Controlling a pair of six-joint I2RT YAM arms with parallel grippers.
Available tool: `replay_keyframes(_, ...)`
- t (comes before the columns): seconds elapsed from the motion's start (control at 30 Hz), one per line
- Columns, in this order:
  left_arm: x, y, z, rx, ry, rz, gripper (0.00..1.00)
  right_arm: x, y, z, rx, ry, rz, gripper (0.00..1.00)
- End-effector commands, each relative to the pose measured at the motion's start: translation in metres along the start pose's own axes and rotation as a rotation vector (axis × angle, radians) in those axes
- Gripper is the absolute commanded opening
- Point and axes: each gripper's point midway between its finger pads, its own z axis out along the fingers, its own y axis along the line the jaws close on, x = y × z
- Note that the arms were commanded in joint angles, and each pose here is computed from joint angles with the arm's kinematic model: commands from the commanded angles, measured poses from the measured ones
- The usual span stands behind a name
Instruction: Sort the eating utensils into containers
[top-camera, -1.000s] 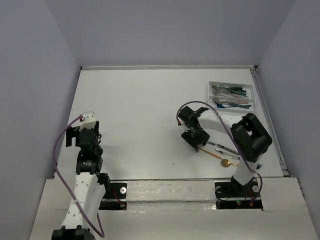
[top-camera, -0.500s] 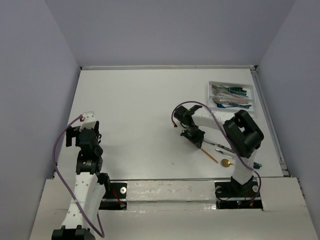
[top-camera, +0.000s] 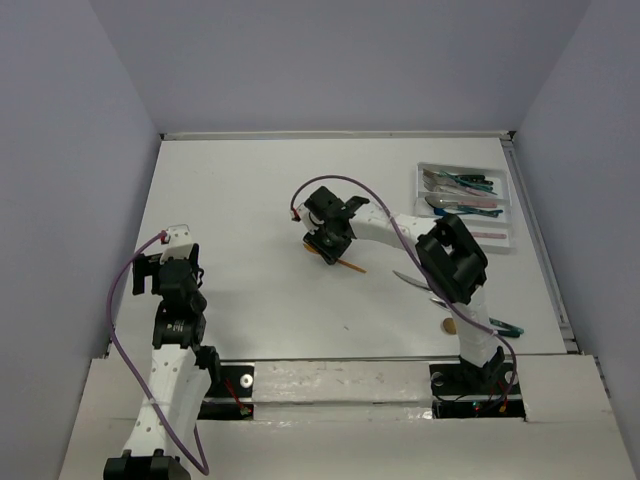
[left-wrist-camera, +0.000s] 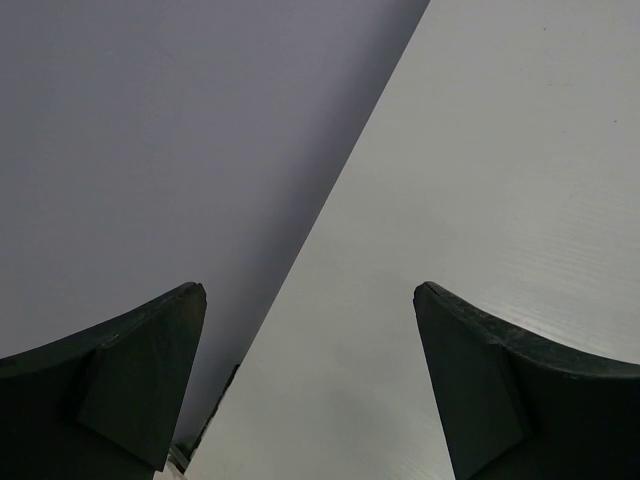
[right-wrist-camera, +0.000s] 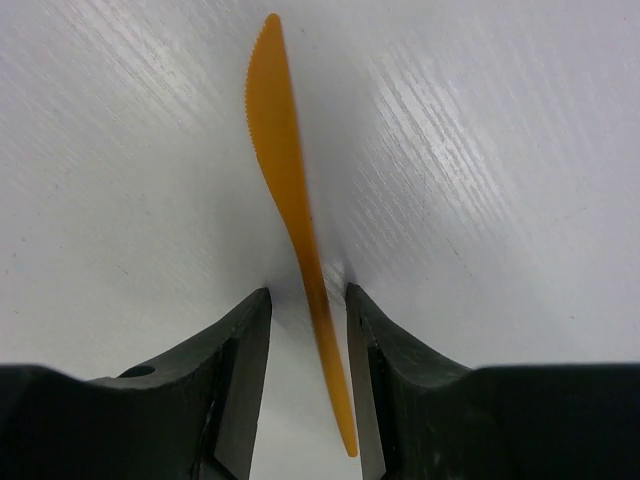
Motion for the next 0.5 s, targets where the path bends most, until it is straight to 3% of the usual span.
replay_keyframes(0.0,-0.008,0.006,0.0,-0.033,-0.028,-0.026,0.99,0.015,0.007,0.002,-0.032,0.001,-0.011,0.43)
replay_keyframes(0.33,-0.006,0.006,0.0,-0.035,-0.026,-0.025,0.99,0.015,-0.002,0.026,-0.006,0.031,-0.067,0.4)
replay_keyframes(0.37,-0.007,0.007,0.0,-0.036,-0.027,-0.026,0.99,0.015,-0.003,0.028,0.001,0.037,-0.07,0.34)
replay_keyframes(0.4,-0.007,0.007,0.0,-0.037,-0.027,-0.026,0.99,0.021,-0.005,0.032,0.011,0.059,-0.072,0.13)
replay_keyframes(0.43,-0.006,0.007,0.0,-0.038,-0.025,-0.026,0.99,0.024,-0.005,0.032,0.011,0.067,-0.076,0.0)
replay_keyframes(0.47,-0.007,0.007,0.0,-0.036,-0.027,-0.026,0.99,0.032,-0.004,0.036,0.003,0.087,-0.085,0.0)
